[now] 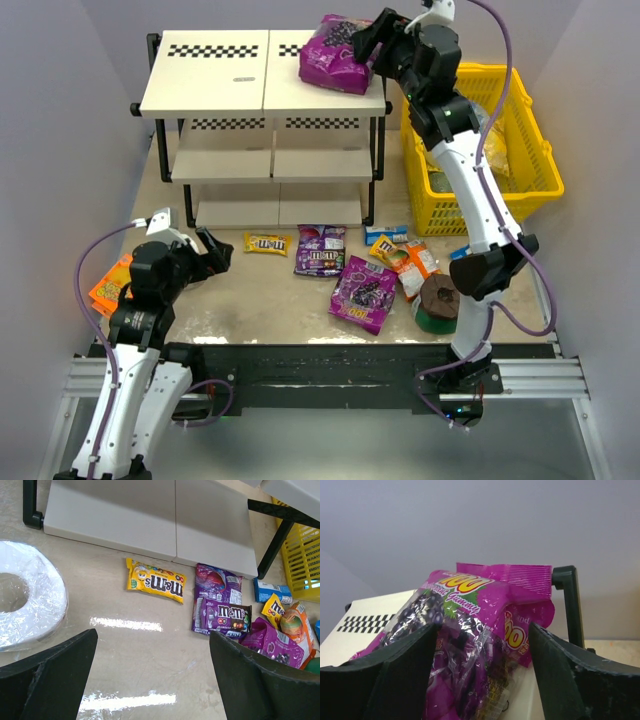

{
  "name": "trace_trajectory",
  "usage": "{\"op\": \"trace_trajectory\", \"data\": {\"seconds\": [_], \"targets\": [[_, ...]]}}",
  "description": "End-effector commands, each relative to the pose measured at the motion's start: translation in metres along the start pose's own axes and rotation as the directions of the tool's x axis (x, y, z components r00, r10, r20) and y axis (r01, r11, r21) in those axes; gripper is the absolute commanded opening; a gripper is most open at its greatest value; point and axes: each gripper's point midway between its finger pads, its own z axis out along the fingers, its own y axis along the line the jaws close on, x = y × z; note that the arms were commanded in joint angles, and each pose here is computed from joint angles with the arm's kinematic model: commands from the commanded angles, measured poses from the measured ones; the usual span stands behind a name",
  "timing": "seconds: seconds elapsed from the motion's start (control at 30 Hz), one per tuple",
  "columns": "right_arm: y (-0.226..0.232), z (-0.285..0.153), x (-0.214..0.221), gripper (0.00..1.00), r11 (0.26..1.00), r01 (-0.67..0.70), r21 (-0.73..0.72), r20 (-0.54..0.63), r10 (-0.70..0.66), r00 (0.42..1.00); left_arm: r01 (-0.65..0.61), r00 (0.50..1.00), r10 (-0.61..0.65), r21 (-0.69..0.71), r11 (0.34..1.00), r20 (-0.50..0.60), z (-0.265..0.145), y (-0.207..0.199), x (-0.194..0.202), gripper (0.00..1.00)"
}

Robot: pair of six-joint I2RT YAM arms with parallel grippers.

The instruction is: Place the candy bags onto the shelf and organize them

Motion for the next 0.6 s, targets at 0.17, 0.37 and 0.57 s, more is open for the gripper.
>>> {"op": "trace_trajectory", "data": {"seconds": [0.17, 0.37, 0.57], "targets": [[0.028, -0.001, -0.006, 0.65, 0.978, 0.05, -0.2, 0.028, -0.045, 0.999, 0.004, 0.999, -0.004, 0.006, 1.0, 0.037, 0.0, -0.002, -0.008, 0.99], [0.033, 0.004, 0.0, 0.54, 0.925, 0.087, -0.371, 0.001, -0.093, 0.996, 0.004, 0.999, -0.004, 0.006, 1.0, 0.04, 0.0, -0.002, -0.008, 1.0], [0.029, 0.012, 0.013, 0.45, 0.864, 0.059, -0.5, -0.056, -0.1, 0.993, 0.004, 0.999, -0.004, 0.004, 1.0, 0.037, 0.0, -0.002, -0.008, 1.0]]}}
